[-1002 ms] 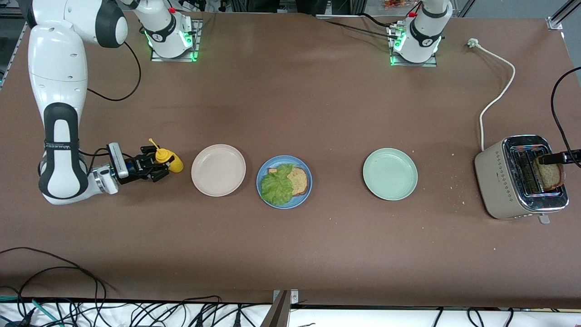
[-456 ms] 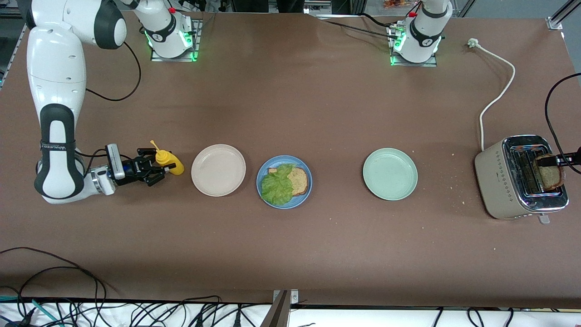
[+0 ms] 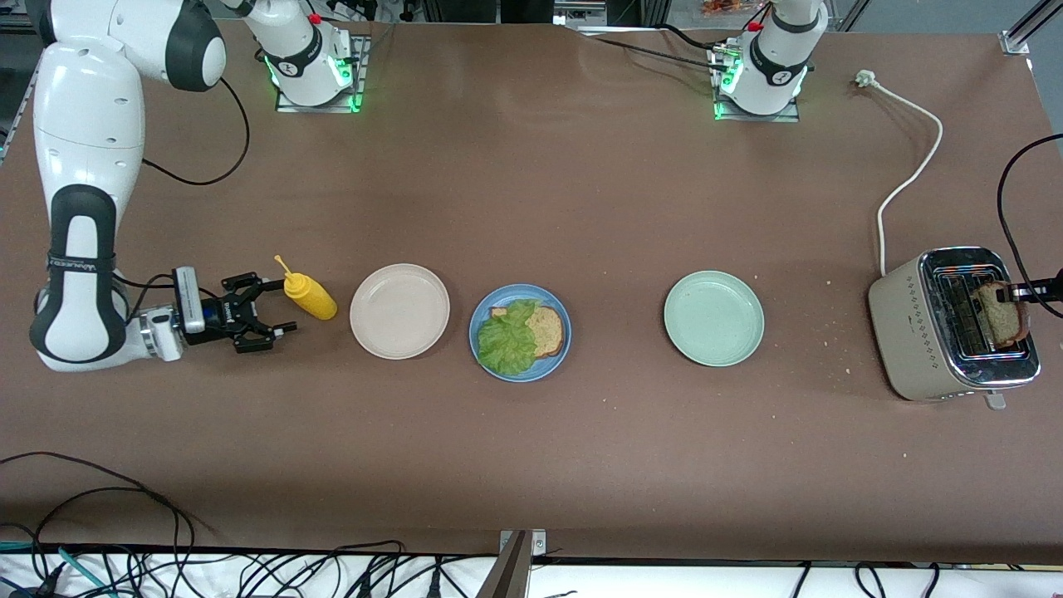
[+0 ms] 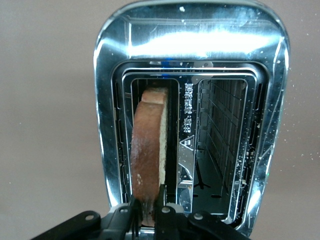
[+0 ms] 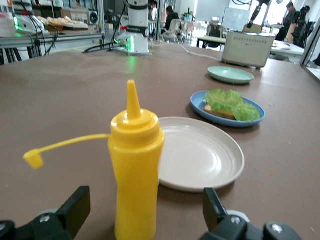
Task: Make sandwich in blue plate with both arms
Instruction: 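Set down the bottle with the right gripper while the left gripper grasps bread, then lift the bread out of the toaster while the right gripper withdraws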
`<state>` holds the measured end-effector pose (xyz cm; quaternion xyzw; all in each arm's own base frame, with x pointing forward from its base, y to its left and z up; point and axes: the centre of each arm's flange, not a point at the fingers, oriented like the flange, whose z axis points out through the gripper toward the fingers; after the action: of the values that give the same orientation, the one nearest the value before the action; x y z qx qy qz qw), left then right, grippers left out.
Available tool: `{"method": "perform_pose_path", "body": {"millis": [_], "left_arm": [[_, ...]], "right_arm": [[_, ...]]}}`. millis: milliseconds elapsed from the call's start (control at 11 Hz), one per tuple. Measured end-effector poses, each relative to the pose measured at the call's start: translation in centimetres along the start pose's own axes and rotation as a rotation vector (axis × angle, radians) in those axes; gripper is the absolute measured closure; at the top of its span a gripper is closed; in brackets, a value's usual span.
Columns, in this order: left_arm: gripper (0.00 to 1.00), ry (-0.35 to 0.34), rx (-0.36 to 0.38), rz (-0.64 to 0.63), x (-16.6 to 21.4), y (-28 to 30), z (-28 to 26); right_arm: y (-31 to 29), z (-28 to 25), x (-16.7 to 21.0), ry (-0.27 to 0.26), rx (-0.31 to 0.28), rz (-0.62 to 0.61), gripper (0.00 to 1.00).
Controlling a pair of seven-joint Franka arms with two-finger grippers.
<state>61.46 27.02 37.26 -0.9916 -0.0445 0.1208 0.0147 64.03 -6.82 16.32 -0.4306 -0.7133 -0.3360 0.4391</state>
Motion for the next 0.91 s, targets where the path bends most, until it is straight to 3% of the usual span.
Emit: {"method": "perform_pose_path", "body": {"millis": [273,547,911], "left_arm": [[0.87,0.017,0.006,0.054,0.1,-0.3,-0.8],[0.88,0.040,0.013,0.072,-0.7,-0.6,-4.8],[0.91,0.078,0.019,0.084,-4.5,0.0,-11.7]], "right_arm": [[-0.1,-4.5,0.4,-0.120,-0.037,0.051,0.00],[-0.8,-8.6,1.4,-0.228,-0.049,0.236,0.00],[2.0,-13.5,10.3,-0.407,-0.071,0.501,0.00]]}}
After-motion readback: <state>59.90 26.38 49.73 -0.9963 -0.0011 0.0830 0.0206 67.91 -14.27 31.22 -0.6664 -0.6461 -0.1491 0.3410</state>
